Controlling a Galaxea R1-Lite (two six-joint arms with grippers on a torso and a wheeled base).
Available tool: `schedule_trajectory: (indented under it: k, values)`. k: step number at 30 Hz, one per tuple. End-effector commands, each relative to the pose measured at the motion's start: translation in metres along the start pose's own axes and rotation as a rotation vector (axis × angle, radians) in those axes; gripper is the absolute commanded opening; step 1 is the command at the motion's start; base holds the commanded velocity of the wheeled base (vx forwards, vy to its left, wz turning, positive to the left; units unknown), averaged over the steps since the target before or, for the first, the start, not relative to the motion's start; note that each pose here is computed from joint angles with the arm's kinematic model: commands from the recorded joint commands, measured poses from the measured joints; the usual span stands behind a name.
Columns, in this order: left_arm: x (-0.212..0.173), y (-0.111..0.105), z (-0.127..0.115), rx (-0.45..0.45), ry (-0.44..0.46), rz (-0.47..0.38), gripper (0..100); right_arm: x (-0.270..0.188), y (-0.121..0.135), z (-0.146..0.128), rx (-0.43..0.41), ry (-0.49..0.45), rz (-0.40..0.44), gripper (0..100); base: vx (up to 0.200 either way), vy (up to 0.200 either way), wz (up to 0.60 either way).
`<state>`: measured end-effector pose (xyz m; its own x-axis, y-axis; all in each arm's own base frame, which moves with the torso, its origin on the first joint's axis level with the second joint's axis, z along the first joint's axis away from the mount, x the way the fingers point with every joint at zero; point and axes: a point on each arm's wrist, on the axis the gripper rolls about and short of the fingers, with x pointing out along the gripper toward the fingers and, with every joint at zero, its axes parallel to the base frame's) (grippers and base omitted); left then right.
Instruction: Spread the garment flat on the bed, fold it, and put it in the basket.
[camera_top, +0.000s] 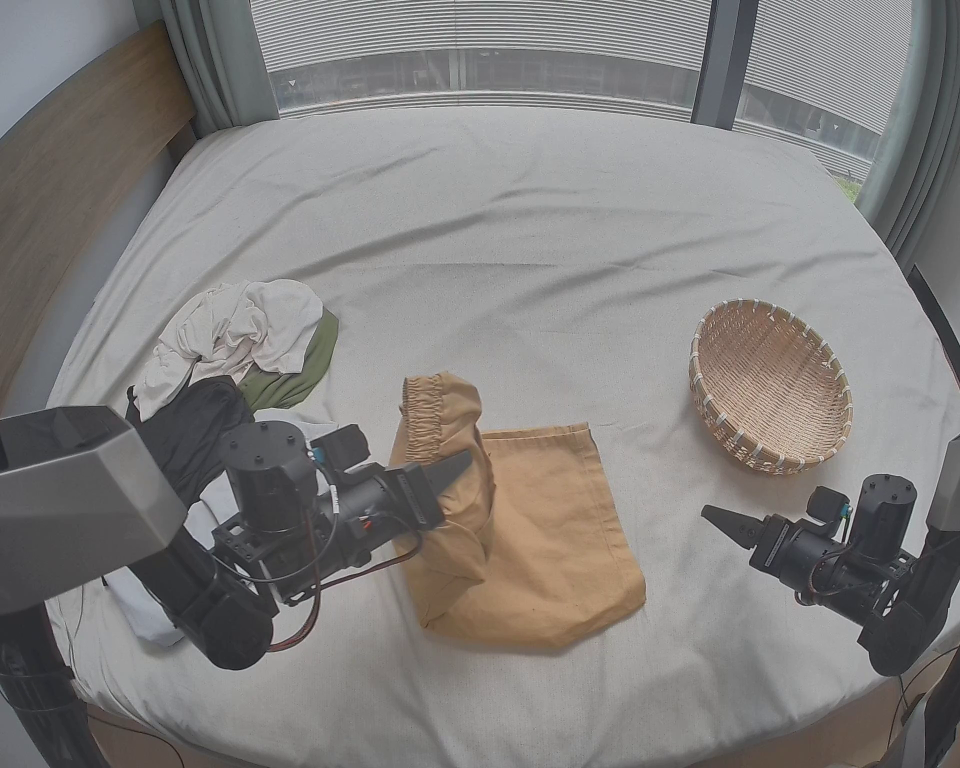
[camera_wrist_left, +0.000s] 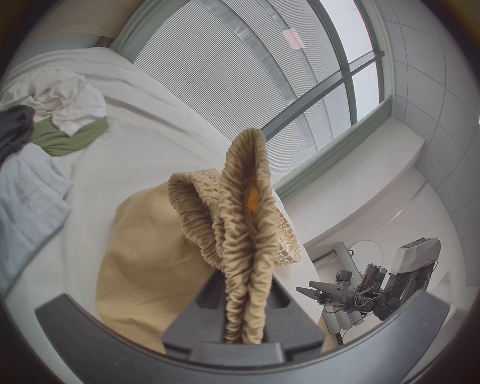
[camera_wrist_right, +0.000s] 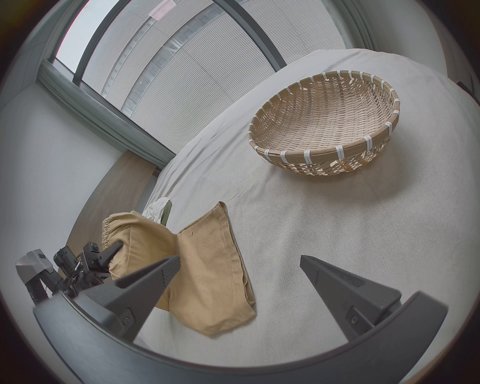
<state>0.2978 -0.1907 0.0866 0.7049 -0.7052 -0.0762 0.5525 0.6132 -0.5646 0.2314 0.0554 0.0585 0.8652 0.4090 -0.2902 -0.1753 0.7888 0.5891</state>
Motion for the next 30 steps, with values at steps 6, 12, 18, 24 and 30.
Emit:
schedule_trajectory:
  k: [6,12,18,24,30]
  values:
    - [0.040,-0.002,-0.037,-0.003,0.073,-0.042,0,0.002,0.002,-0.001,0.003,0.003,0.010,100,0.000,0.000,0.00]
    - [0.047,0.004,-0.041,-0.006,0.088,-0.027,0,0.002,0.003,-0.001,0.003,0.005,0.013,100,0.000,0.000,0.00]
    - [0.050,0.004,-0.038,-0.002,0.075,-0.032,100,0.003,0.003,-0.001,0.003,0.007,0.016,100,0.000,0.000,0.00]
    - [0.049,-0.003,-0.040,0.000,0.067,-0.024,100,0.004,0.004,-0.005,0.002,0.022,0.018,100,0.000,0.000,0.00]
    - [0.037,0.000,-0.045,-0.002,0.077,0.025,100,0.012,0.001,-0.017,0.005,0.080,0.006,100,0.000,0.000,0.00]
